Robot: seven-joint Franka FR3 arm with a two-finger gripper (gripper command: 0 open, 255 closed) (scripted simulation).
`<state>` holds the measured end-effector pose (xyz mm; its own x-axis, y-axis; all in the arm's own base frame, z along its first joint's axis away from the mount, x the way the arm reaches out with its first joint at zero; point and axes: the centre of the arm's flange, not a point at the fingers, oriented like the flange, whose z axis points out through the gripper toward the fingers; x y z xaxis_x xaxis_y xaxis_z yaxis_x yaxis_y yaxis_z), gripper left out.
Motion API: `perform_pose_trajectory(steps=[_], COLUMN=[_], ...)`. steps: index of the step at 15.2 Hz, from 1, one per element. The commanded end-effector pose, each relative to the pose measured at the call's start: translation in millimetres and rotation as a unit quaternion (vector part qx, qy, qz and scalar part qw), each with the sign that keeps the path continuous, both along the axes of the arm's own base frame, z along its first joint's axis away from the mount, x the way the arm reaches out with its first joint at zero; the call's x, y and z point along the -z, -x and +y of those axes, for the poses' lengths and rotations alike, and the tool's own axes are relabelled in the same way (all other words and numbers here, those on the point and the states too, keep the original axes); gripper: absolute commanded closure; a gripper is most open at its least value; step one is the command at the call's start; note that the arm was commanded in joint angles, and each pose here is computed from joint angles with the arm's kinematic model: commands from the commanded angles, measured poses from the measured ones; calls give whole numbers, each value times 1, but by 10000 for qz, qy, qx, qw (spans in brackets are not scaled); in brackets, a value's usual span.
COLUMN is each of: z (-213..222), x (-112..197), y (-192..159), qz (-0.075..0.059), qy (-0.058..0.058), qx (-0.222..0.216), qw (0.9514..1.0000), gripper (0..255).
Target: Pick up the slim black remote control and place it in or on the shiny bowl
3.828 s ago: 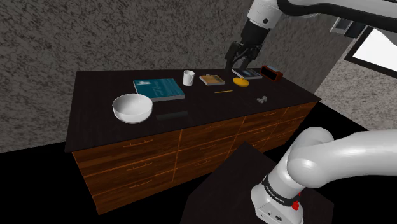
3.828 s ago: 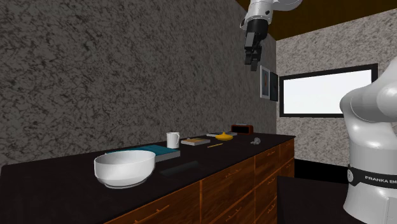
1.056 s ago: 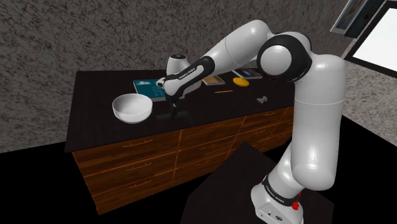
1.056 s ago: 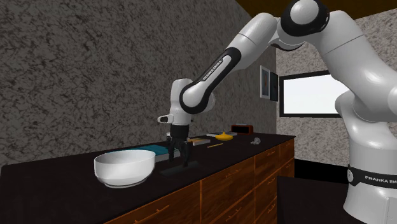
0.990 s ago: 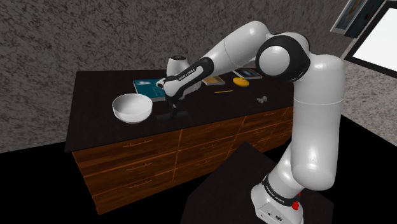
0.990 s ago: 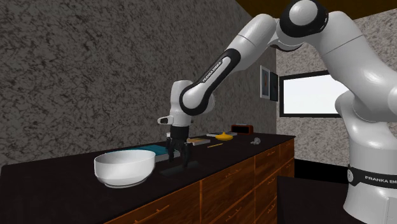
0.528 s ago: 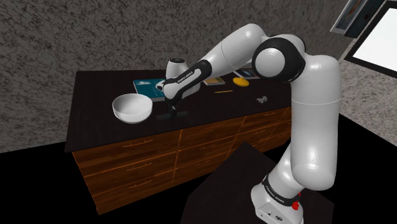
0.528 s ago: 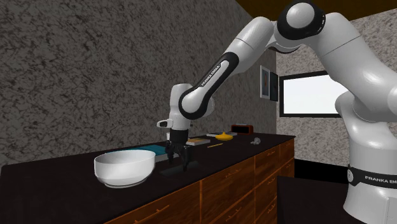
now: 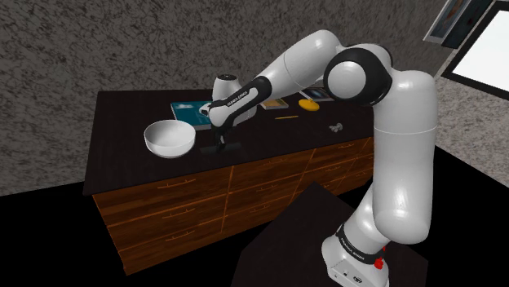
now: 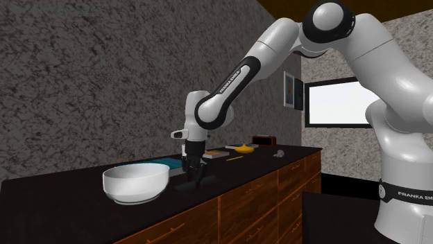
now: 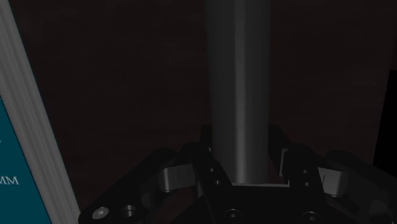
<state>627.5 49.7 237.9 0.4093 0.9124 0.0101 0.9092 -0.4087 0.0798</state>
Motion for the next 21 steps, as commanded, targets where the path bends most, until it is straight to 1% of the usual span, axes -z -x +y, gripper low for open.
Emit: perform_pose_trajectory(steps=[1,4,21], z=[-1,-1,-1], x=[2,2,-88], y=[0,0,0], qz=[-5,-6,-6], qy=[4,5,5], qx=[6,6,6], qw=[10000,10000,10000], gripper=[255,255,255])
